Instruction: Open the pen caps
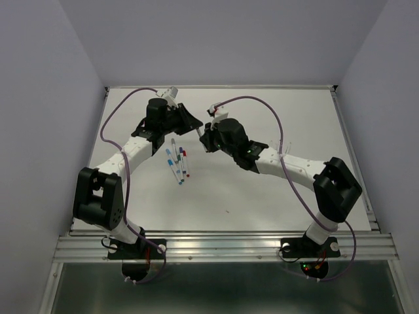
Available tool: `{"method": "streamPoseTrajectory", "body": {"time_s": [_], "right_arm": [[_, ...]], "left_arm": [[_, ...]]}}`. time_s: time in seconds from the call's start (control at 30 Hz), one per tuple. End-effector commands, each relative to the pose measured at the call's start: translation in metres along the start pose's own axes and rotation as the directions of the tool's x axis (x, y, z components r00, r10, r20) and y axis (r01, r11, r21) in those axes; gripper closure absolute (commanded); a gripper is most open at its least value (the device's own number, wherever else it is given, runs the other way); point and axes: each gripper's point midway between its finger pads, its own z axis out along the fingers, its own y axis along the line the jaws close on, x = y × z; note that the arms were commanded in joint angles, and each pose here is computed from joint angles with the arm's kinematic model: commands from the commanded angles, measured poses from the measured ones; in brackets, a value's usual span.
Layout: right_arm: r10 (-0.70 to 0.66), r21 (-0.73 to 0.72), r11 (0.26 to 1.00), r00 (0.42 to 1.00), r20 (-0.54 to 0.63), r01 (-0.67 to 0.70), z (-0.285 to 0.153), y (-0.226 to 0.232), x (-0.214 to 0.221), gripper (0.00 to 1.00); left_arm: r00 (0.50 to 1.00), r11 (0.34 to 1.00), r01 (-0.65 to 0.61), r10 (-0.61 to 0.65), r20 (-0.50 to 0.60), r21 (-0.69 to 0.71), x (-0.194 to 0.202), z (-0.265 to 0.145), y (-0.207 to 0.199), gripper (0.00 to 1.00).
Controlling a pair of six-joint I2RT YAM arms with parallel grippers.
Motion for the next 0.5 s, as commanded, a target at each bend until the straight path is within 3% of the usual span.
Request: {"method": "streamPoseTrajectory", "body": {"time_s": [0.0,0.03,0.2,0.33,0.47], "right_arm": [[0.002,-0.015,1.0,0.996,0.094,-0.001,0.004,0.003,-0.035,0.99],[0.003,-0.017,1.0,0.996,0.09,-0.002,0.004,0.003,-0.034,0.99],[-0.012,-0.056,0.998,0.998,0.062,0.016,0.002,0.008,-0.024,0.99],[-0.044,-0.135,0.99,0.998,-0.05,0.037,-0.004,0.014,0.017,0.99],[-0.037,-0.228,0.974,0.982,-0.184,-0.006,-0.019,0.023,0.064,0.99]], "left_arm": [[0.994,0.995,-0.068,0.061,0.089,0.079,-0.03,-0.014,-0.039,0.94],[0.995,0.995,-0.064,0.058,0.087,0.07,-0.029,-0.014,-0.038,1.0],[0.988,0.996,-0.075,0.069,0.139,0.039,-0.041,-0.015,-0.036,1.0],[0.958,0.991,-0.1,0.121,0.26,-0.092,-0.077,-0.022,-0.023,1.0],[0.93,0.988,-0.082,0.122,0.346,-0.127,-0.123,-0.032,-0.017,1.0]]}}
